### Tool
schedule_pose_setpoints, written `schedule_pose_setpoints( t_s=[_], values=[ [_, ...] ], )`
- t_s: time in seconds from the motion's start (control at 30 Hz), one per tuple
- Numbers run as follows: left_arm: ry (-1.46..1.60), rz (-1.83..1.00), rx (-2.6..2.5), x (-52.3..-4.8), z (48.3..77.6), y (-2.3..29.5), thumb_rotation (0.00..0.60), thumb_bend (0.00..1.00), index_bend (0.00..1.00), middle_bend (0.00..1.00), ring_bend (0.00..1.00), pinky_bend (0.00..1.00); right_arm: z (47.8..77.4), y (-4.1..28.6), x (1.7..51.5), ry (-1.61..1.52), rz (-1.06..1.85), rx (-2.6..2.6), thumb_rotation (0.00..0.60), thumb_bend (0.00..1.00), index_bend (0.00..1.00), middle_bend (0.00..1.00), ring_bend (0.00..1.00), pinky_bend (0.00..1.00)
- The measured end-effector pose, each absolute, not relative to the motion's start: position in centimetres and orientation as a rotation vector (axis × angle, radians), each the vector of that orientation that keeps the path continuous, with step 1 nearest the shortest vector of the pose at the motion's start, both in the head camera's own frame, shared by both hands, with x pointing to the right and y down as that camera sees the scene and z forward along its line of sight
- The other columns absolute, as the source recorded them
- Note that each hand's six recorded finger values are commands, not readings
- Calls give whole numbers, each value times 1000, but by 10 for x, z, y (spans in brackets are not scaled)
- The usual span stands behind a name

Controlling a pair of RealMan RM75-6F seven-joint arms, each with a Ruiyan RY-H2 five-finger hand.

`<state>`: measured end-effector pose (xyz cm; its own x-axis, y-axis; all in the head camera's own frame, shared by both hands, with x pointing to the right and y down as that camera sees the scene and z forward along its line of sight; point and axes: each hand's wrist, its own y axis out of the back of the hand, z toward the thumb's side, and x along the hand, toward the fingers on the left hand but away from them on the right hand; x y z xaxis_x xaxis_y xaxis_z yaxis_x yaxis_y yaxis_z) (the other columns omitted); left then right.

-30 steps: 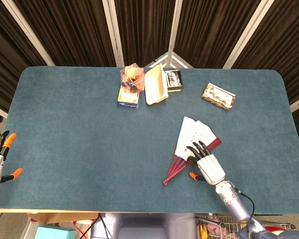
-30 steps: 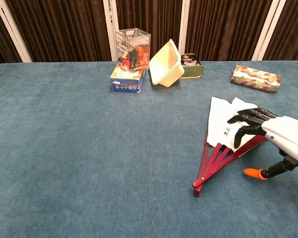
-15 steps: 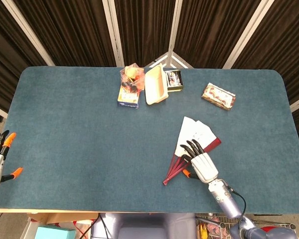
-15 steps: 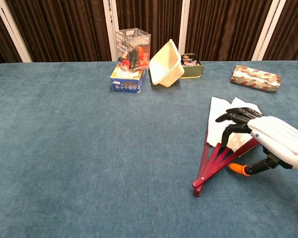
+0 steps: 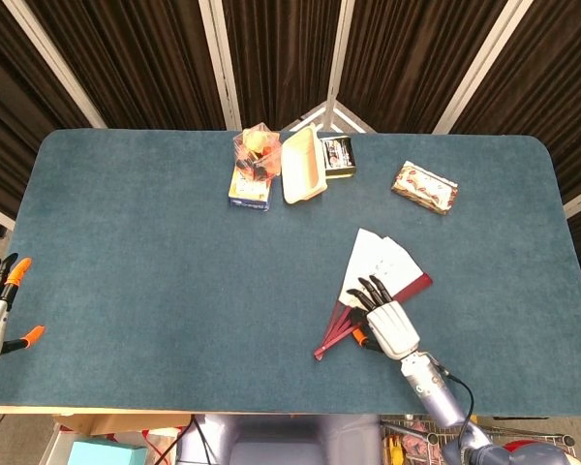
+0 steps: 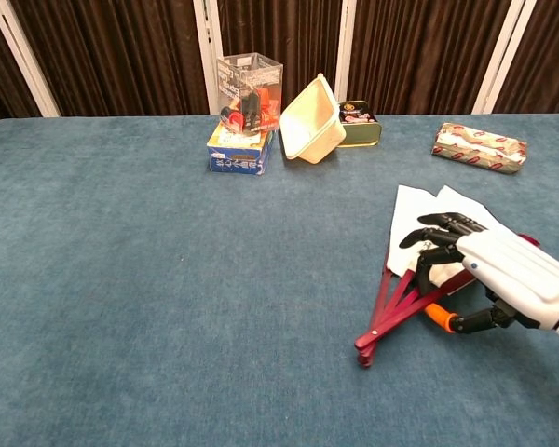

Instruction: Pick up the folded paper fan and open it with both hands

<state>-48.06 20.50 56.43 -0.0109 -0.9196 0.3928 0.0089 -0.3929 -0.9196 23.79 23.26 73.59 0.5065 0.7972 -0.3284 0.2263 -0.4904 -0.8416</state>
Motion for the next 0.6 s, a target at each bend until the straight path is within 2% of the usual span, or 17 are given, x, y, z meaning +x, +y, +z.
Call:
schedule_pose_setpoints(
  t_s=[0.3,0.6],
  values=[
    [989,-1517,-1488,-481,565,205,600,0,0,0,0,0,724,226,226,-872,883,-1998,600,530,666,263,77,15],
    [1003,-1500,-1485,-479,562,202,600,0,0,0,0,0,695,198,210,-1004,811,-2017,600,563,699,278,77,14]
  ],
)
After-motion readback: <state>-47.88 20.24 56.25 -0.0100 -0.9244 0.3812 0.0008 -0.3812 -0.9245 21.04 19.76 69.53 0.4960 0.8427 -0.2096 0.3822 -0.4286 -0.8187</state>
